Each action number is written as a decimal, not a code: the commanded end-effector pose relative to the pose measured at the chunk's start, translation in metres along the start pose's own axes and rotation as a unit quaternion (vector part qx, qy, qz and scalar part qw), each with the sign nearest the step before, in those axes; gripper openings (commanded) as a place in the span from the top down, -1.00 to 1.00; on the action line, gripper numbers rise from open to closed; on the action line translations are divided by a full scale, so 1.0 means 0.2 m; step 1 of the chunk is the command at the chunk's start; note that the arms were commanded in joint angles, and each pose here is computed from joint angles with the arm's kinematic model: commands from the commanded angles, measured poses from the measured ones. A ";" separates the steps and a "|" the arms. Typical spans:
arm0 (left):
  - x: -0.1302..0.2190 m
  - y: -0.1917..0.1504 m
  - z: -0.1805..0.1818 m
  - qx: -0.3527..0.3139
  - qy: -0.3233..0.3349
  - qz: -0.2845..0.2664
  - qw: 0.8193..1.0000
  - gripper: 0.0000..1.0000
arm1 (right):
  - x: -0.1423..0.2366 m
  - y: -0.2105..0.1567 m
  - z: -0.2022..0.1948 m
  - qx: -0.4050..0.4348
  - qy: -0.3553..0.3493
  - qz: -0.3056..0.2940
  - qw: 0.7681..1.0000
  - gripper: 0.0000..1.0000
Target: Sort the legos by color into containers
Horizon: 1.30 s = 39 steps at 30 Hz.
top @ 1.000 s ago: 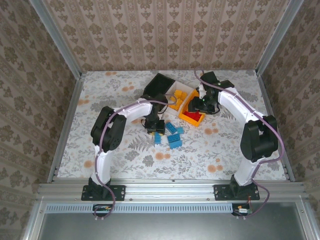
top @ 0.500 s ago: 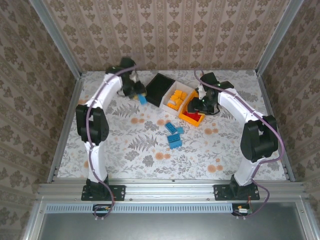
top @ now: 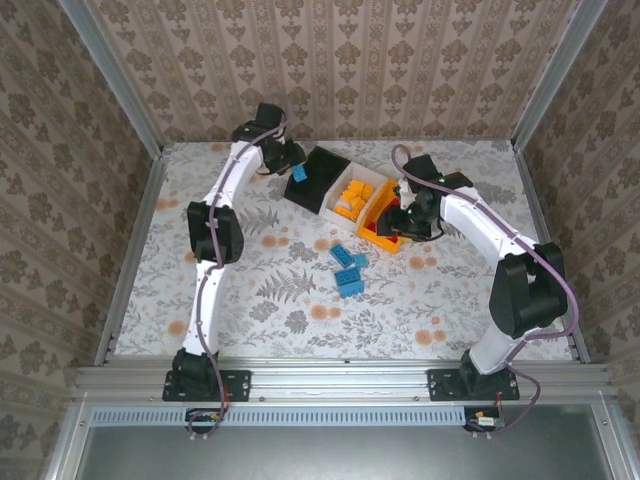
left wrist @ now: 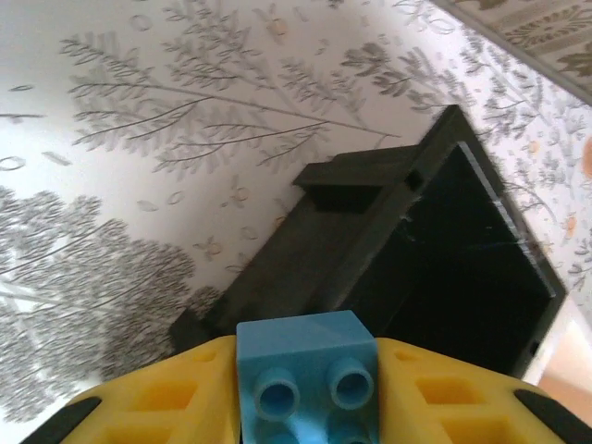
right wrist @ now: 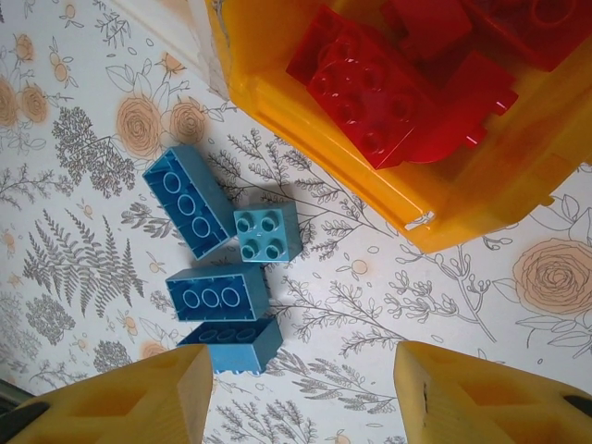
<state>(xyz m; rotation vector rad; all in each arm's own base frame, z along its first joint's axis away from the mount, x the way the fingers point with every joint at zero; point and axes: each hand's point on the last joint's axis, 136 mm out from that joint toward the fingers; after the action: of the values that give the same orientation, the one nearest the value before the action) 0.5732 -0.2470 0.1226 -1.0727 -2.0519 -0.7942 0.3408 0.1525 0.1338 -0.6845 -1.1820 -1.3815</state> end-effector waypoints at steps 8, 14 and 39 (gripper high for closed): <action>-0.01 0.02 -0.14 -0.014 -0.041 -0.023 0.999 -0.05 | -0.10 -0.17 0.18 0.057 0.014 0.073 0.996 -0.17; 0.15 0.01 -0.20 -0.043 -0.041 -0.031 0.998 -0.24 | -0.14 -0.17 0.24 0.086 0.006 0.083 0.993 -0.19; 0.63 -0.66 0.33 -0.055 0.041 0.028 0.997 -0.66 | -0.45 -0.08 0.14 0.140 -0.113 0.136 0.974 -0.12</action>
<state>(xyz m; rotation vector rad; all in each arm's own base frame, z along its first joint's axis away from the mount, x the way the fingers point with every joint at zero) 0.3878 -0.2038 0.1321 -1.1462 -1.8562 -0.8839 0.3262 0.2125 0.0584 -0.7613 -1.3490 -0.9102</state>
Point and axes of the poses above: each hand's point on the last joint's axis, 136 mm out from that joint toward the fingers, its own x axis back along the fingers, its own z axis along the line the jaws close on, y = z × x, and after that the axes turned 13 degrees about x, right-handed
